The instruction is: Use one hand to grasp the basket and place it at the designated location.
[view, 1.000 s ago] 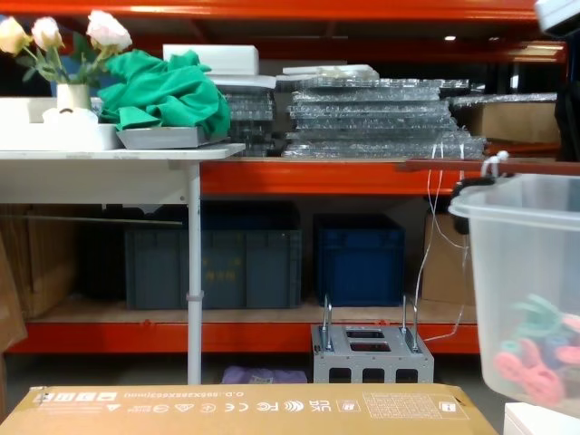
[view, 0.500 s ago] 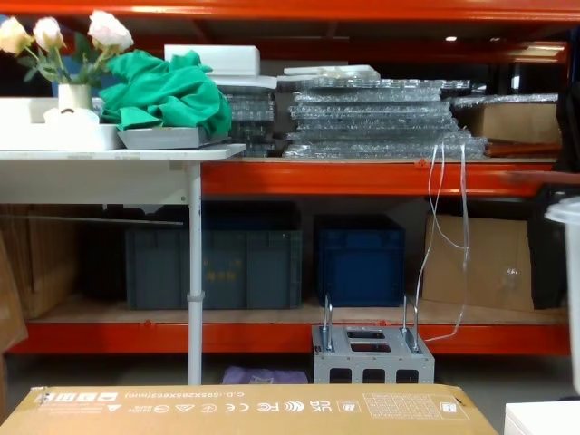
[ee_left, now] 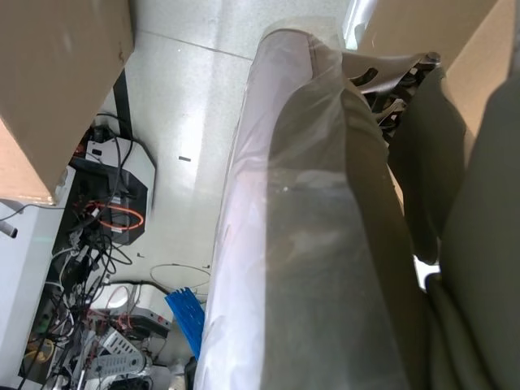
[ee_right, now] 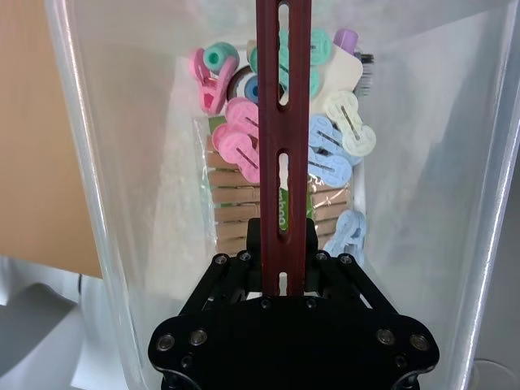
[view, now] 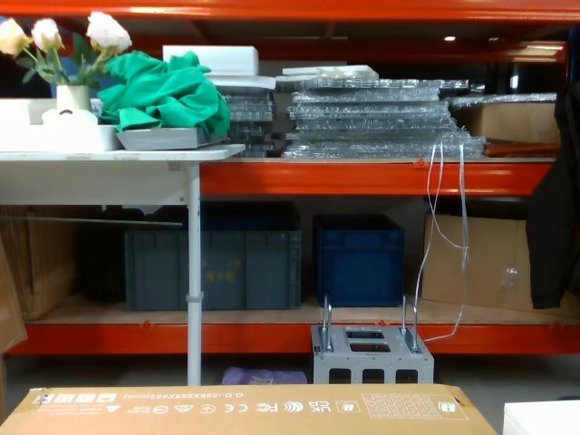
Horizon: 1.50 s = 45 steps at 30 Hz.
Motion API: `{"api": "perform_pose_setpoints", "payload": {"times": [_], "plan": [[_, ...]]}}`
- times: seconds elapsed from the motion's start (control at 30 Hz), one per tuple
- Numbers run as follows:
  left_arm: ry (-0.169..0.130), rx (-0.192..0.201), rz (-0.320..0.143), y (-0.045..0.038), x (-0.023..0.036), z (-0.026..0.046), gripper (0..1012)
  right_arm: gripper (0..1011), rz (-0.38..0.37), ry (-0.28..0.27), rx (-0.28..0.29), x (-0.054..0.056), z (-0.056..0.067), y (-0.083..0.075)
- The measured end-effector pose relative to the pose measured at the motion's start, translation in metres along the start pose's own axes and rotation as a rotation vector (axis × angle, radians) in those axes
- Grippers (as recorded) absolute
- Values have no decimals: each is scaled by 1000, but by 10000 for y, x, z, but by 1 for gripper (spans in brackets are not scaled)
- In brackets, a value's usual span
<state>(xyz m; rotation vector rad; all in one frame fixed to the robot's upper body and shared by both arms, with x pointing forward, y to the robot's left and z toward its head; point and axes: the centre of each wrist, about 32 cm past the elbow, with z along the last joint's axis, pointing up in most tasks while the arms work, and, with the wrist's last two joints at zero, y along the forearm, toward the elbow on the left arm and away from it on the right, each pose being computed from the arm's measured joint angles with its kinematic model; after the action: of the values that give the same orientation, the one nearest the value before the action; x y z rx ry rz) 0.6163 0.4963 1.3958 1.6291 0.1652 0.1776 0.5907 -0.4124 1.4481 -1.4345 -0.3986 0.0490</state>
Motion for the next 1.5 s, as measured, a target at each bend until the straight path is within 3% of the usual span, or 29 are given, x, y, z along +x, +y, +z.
{"api": "perform_pose_setpoints", "payload": {"times": [0.2, 0.33, 0.53, 0.63, 0.97, 1.13, 1.5], "plan": [[0, 0, 0, 0, 0, -1, 0, 230, -23, 87, 37, -141, -191, 142], [0, 0, 0, 0, 0, 1, 0, 229, -34, 181, 70, -236, -327, 325], [0, 0, 0, -1, 0, -1, 0, 229, -42, 284, 68, -296, -363, 534], [0, 0, 0, -1, 0, 0, 0, 230, -39, 306, 70, -291, -364, 622], [0, 0, 0, 0, 0, -1, 0, 229, -28, 318, 78, -234, -364, 730], [0, 0, 0, 0, 0, 0, 0, 229, 14, 312, 79, -142, -353, 746], [0, 0, 0, -1, 0, -1, 0, 229, 8, 308, 77, -162, -350, 738]]}}
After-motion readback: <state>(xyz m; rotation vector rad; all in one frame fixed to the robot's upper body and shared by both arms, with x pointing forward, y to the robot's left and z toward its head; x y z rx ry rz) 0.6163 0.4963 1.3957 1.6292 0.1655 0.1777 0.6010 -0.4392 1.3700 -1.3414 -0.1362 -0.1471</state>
